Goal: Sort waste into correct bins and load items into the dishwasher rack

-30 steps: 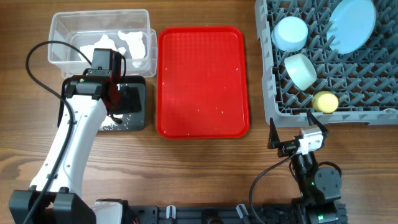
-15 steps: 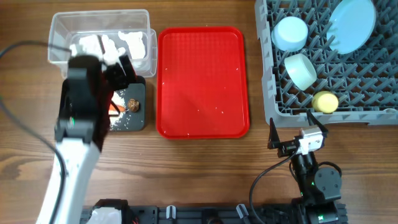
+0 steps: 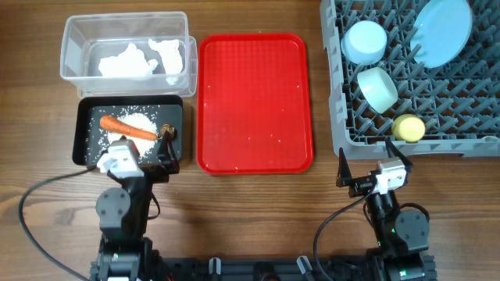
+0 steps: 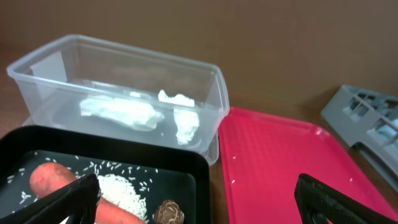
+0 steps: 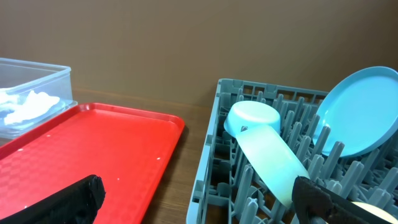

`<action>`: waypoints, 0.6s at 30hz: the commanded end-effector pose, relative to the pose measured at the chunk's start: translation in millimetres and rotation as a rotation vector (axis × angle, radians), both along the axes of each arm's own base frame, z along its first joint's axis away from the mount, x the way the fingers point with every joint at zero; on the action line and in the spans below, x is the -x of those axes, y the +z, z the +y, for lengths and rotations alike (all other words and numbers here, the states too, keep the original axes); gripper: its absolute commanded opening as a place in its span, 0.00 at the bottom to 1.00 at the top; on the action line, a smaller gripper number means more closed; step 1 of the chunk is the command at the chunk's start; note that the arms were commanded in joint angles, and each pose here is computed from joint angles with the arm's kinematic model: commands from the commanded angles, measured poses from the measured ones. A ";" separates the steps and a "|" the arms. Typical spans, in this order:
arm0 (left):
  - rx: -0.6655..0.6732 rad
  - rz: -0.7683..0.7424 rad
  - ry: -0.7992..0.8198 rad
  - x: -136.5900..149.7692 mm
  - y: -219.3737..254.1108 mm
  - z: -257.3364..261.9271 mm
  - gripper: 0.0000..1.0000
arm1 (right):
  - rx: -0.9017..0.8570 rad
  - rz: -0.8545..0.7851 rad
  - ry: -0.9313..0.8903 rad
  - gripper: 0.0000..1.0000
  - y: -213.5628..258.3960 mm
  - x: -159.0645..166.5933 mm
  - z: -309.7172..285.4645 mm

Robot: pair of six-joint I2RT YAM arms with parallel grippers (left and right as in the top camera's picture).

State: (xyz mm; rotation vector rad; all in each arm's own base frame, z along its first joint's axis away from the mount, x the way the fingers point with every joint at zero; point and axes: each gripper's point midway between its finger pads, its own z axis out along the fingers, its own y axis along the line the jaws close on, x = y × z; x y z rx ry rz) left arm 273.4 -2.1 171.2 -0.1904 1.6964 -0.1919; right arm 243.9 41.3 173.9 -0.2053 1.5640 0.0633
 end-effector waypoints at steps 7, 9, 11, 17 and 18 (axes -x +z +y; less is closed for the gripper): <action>-0.005 -0.057 0.006 16.3 -12.4 2.0 1.00 | -0.015 -0.010 0.003 1.00 2.6 0.5 -0.2; -0.006 -0.065 0.011 16.9 -10.6 3.6 1.00 | -0.016 -0.010 0.003 1.00 2.6 0.5 -0.2; -0.005 -0.044 0.019 17.5 -15.8 5.5 1.00 | -0.015 -0.010 0.003 1.00 2.6 0.5 -0.2; -0.005 -0.026 0.028 26.2 -21.6 7.4 1.00 | -0.016 -0.010 0.003 1.00 2.6 0.5 -0.2; -0.006 -0.057 0.028 27.4 -14.6 7.4 1.00 | -0.016 -0.010 0.003 1.00 2.6 0.5 -0.2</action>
